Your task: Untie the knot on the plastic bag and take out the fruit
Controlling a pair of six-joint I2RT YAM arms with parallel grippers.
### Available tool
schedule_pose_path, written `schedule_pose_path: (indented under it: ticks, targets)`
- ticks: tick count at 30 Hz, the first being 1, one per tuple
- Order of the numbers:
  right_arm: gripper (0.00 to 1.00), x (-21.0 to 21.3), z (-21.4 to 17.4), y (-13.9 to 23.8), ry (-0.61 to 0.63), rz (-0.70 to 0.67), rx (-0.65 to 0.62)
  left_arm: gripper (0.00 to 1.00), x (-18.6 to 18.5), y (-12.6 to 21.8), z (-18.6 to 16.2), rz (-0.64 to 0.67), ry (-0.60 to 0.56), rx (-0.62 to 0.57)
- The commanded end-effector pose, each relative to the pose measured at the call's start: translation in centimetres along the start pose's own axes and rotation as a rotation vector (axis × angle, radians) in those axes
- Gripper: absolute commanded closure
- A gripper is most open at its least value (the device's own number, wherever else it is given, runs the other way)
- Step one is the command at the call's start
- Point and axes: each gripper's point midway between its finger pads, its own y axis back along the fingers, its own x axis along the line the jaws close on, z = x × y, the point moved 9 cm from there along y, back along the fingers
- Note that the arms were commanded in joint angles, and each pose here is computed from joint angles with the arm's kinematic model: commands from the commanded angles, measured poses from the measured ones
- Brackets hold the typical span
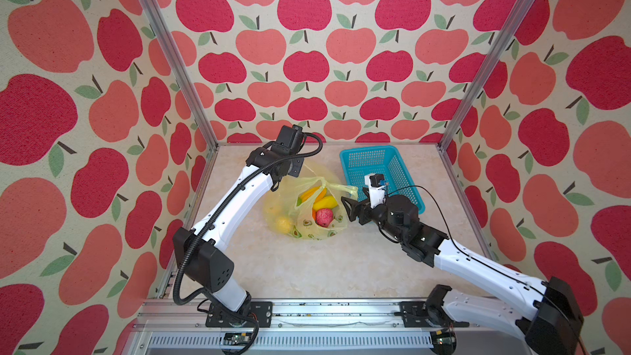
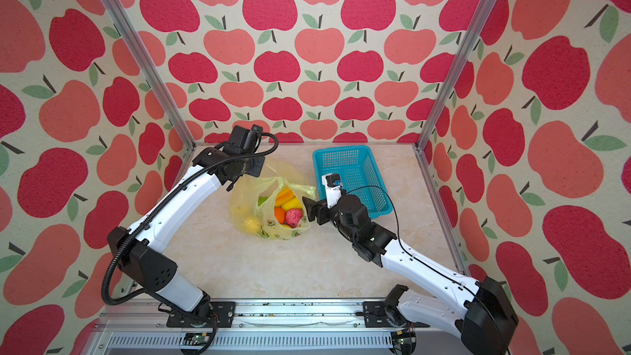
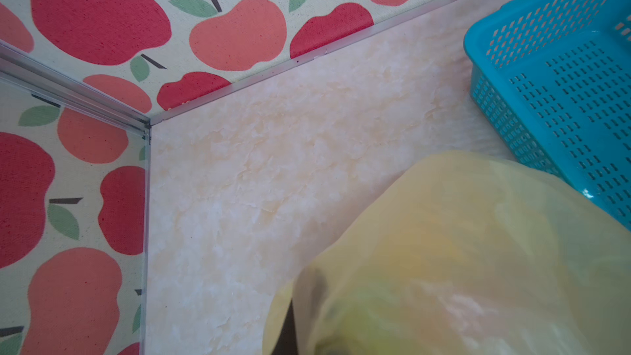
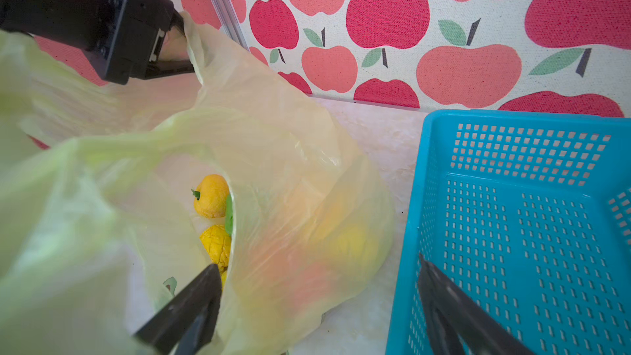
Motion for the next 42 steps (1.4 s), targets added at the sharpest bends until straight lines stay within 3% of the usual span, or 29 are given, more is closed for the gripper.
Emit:
schedule_pose_path:
  ticks: [1, 12, 16, 19, 26, 34, 42]
  targets:
    - [0.06, 0.2, 0.6, 0.5, 0.018, 0.028, -0.041, 1.00, 1.3, 2.1, 1.5, 0.050, -0.029, -0.050]
    - [0.02, 2.6, 0.5, -0.1, 0.107, 0.109, -0.022, 1.00, 1.5, 5.8, 3.6, 0.138, -0.090, -0.193]
    - [0.01, 3.1, 0.1, -0.5, 0.125, 0.117, 0.000, 1.00, -1.5, 6.6, 2.4, 0.200, -0.165, -0.241]
    - [0.01, 3.5, -0.1, -0.7, 0.141, 0.131, -0.004, 1.00, -4.5, 6.5, -0.3, 0.242, -0.203, -0.246]
    - [0.01, 4.5, -0.6, -1.0, 0.183, 0.166, 0.013, 1.00, -8.4, 6.4, -6.7, 0.109, -0.182, -0.187]
    - [0.01, 3.7, -2.1, -1.8, 0.175, 0.078, 0.021, 1.00, -8.5, 8.0, -8.2, -0.070, -0.135, -0.190]
    - [0.04, 4.7, -2.9, -4.0, 0.224, 0.081, 0.119, 1.00, -7.7, 7.8, -9.2, -0.080, -0.107, -0.179]
